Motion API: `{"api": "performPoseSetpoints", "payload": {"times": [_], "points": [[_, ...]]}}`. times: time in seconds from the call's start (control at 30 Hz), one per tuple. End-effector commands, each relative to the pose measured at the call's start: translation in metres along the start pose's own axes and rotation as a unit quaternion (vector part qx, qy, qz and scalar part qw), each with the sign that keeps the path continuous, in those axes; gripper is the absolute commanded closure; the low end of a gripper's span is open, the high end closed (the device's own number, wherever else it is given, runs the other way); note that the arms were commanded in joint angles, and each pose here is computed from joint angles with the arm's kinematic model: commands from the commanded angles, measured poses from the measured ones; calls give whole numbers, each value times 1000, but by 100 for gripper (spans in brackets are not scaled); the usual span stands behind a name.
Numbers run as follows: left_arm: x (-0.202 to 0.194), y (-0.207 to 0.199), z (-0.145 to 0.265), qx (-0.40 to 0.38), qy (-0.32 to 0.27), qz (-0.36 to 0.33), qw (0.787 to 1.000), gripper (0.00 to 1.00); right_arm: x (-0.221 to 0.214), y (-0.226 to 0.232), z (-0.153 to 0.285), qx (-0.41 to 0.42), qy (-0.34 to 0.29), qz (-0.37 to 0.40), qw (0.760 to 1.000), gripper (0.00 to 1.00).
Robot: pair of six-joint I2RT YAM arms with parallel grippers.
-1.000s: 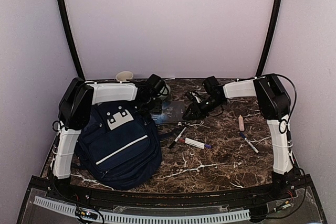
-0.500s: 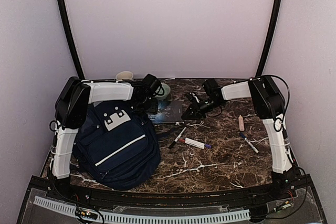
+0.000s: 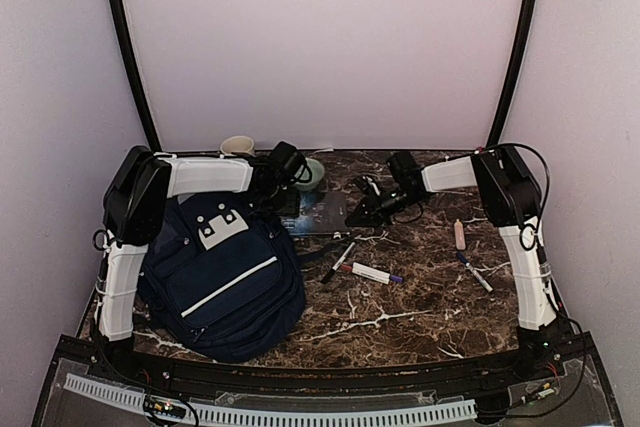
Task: Pack the student bag
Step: Move the student bag to the center of the board.
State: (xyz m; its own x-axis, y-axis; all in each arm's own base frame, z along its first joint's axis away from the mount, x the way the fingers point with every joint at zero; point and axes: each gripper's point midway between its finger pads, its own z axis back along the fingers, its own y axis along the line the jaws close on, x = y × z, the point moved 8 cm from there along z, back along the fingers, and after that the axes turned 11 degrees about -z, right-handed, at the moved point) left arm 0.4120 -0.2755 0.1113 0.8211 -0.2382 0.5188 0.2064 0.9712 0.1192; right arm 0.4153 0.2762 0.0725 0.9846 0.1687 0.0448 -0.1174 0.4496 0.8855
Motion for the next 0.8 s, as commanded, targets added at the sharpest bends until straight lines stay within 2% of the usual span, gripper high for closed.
{"api": "performPoseSetpoints", "payload": {"times": [0.0, 0.33, 0.57, 0.77], "points": [[-32, 16, -7, 26, 78, -23, 996, 30, 1, -7, -8, 20, 3, 9, 1000, 100], [-15, 27, 25, 36, 34, -13, 999, 30, -7, -17, 47, 15, -53, -11, 998, 100], [-15, 58, 9, 12, 66, 33, 997, 27, -20, -10, 62, 8, -68, 8, 998, 100], [-13, 58, -6, -15, 74, 39, 996, 27, -20, -6, 64, 4, -69, 14, 997, 89]]}}
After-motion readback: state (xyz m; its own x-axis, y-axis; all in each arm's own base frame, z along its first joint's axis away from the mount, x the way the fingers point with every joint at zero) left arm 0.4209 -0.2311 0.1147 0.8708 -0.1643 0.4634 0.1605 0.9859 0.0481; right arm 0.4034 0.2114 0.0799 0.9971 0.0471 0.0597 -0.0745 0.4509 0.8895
